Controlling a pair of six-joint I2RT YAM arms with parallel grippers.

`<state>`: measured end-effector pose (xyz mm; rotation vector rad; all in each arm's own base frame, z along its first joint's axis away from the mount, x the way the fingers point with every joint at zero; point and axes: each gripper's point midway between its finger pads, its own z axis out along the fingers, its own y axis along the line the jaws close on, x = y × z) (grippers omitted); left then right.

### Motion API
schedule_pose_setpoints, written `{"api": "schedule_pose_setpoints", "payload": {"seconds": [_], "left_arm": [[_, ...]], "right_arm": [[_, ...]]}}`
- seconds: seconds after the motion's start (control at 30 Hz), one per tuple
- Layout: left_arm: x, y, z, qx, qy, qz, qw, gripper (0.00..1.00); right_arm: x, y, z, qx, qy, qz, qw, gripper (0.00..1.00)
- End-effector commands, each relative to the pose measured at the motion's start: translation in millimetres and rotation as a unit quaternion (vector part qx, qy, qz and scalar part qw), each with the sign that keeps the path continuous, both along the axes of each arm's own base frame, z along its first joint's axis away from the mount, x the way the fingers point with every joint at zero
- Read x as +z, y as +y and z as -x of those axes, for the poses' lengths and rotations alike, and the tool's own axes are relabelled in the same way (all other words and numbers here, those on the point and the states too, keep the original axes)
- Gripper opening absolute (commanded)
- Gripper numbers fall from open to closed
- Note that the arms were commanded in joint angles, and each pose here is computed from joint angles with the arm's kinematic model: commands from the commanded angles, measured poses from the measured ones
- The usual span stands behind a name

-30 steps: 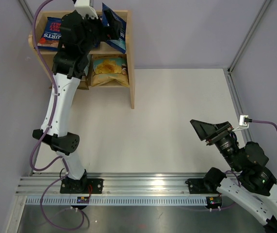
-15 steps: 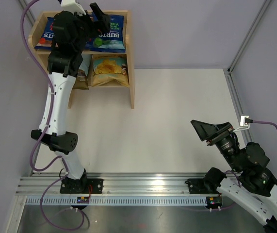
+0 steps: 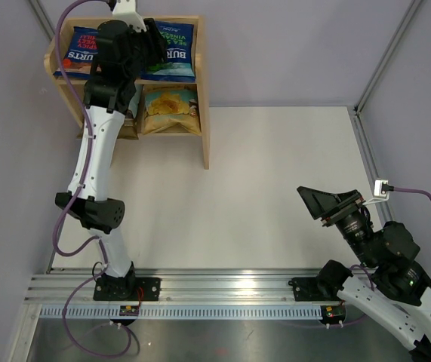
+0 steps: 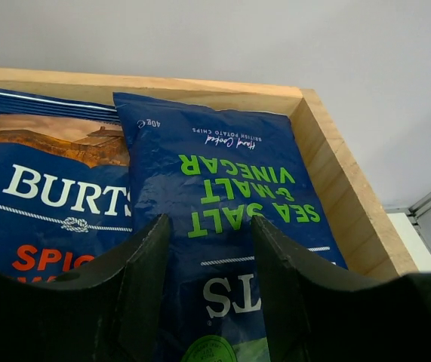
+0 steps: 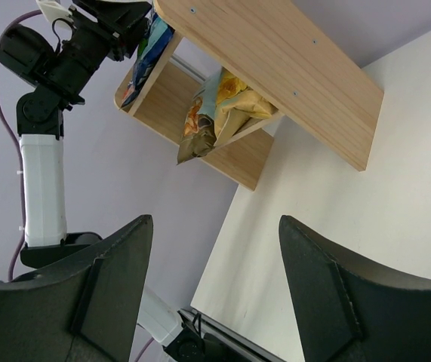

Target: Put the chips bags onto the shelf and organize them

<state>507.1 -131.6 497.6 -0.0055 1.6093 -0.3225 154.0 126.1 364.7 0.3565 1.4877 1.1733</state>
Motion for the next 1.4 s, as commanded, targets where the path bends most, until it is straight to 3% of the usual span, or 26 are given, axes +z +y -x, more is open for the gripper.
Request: {"api": "schedule_pose_setpoints", "payload": {"seconds": [0.0,0.33,0.6,0.73,0.77,0.83,0.87,1.03,1.2,1.37], "left_arm": [[26.4,2.3,5.0,-0.015,-0.041,-0.009,0.999,0.5],[-5.6,-18.5,-12.2,-0.081,-0.008,-0.002,0.997,0.47],[23.7,-15.0,1.9,-0.081,-0.04,0.019,0.996,0.52],[45.1,-6.2,16.6,-0.063,-0.062,0.026,0.996,0.68],[51.3,-3.0,20.9,-0.057,-0.068,0.026,0.996,0.79],[65.5,8.9,31.1,-0.036,-0.08,0.035,0.996,0.88],[68.2,16.4,32.8,-0.029,-0.081,0.039,0.996,0.99],[83.5,34.3,55.1,-0.014,-0.085,0.054,0.995,0.99],[76.4,60.2,102.9,0.034,-0.051,0.04,0.997,0.99],[26.6,72.6,147.1,0.051,0.013,0.03,0.998,0.99]], "right_arm": [[6.5,-5.1,1.8,-0.007,-0.016,-0.001,1.0,0.76],[4.1,-11.9,2.2,-0.019,-0.014,0.002,1.0,0.76],[2.6,-11.8,-1.3,-0.026,-0.01,0.012,1.0,0.76],[-2.5,-6.3,-6.1,-0.025,-0.004,0.04,0.999,0.76],[-3.0,-2.7,-9.7,-0.024,-0.001,0.06,0.998,0.76],[-9.7,5.4,-11.8,-0.01,0.009,0.097,0.995,0.77],[-9.9,11.8,-16.5,-0.005,0.012,0.123,0.992,0.77],[-15.4,34.0,-23.8,0.031,0.012,0.186,0.982,0.81],[-30.9,33.6,-44.4,0.005,0.045,0.273,0.961,0.82],[-29.5,16.5,-61.6,-0.054,0.062,0.32,0.944,0.84]]}}
